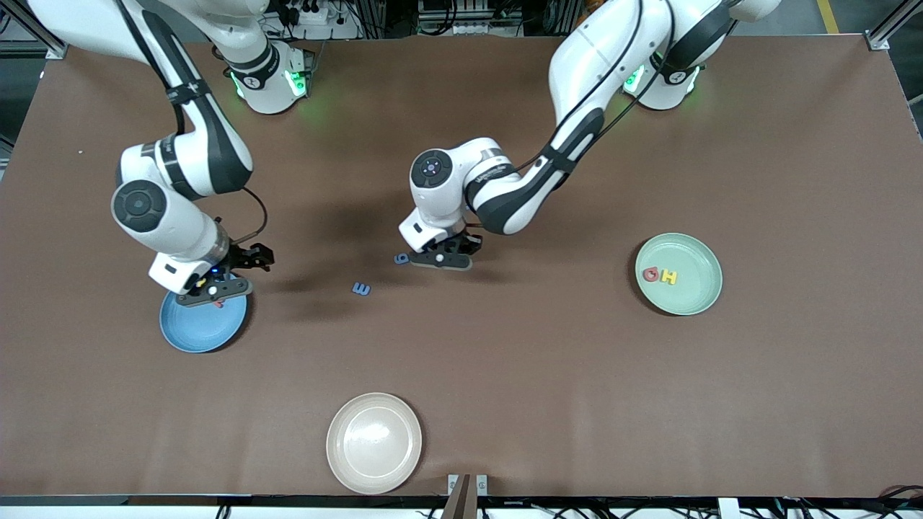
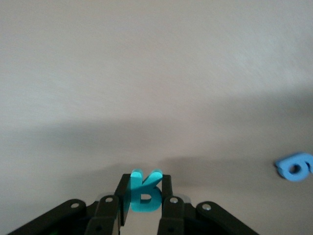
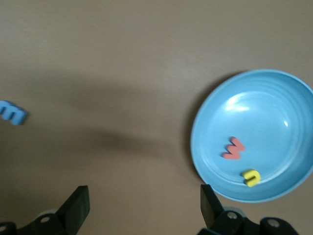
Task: Sort upper and lower case letters into plates
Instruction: 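Carry the teal k to the green plate while the right gripper reaches the blue g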
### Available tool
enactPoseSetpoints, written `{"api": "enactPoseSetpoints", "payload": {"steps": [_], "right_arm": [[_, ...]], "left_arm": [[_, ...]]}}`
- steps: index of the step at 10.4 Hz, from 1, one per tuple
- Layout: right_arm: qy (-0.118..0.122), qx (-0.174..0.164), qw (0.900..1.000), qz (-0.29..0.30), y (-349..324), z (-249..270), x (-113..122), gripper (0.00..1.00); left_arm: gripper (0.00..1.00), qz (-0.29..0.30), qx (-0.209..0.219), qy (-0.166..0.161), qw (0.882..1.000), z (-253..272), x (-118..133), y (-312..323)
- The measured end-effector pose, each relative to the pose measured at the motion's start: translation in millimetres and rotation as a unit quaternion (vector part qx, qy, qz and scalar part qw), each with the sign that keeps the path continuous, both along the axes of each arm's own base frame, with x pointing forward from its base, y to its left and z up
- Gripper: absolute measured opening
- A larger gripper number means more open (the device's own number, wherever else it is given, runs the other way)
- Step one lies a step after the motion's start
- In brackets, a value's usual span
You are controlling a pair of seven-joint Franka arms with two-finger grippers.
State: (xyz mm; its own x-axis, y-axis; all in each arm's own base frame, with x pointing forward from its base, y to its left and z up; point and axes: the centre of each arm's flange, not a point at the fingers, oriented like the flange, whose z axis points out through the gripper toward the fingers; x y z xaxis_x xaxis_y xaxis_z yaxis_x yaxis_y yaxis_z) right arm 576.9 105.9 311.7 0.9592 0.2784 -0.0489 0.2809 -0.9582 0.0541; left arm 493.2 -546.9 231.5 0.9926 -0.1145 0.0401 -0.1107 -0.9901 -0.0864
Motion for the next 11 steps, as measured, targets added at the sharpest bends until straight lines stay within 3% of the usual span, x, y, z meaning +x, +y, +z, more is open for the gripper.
{"api": "enactPoseSetpoints", "payload": {"steps": [3, 6, 8, 11], "right_arm": [[0.002, 0.009, 0.999, 0.031, 59, 5, -3, 1.00], [0.010, 0.040, 0.998, 0.054, 122, 6, -7, 1.00], [0.029, 0.036, 0.997, 0.058, 181, -7, -21, 1.00], [0.036, 0.007, 0.998, 0.059, 254, -47, -49, 1.00]], "left_arm": [[0.29, 0.043, 0.038, 0.006, 0.998, 49, 33, 46], [0.29, 0.076, 0.040, 0.033, 0.996, 86, 64, 109], [0.29, 0.083, 0.053, 0.044, 0.994, 94, 76, 161], [0.29, 0.105, 0.072, 0.060, 0.990, 89, 84, 219]]}}
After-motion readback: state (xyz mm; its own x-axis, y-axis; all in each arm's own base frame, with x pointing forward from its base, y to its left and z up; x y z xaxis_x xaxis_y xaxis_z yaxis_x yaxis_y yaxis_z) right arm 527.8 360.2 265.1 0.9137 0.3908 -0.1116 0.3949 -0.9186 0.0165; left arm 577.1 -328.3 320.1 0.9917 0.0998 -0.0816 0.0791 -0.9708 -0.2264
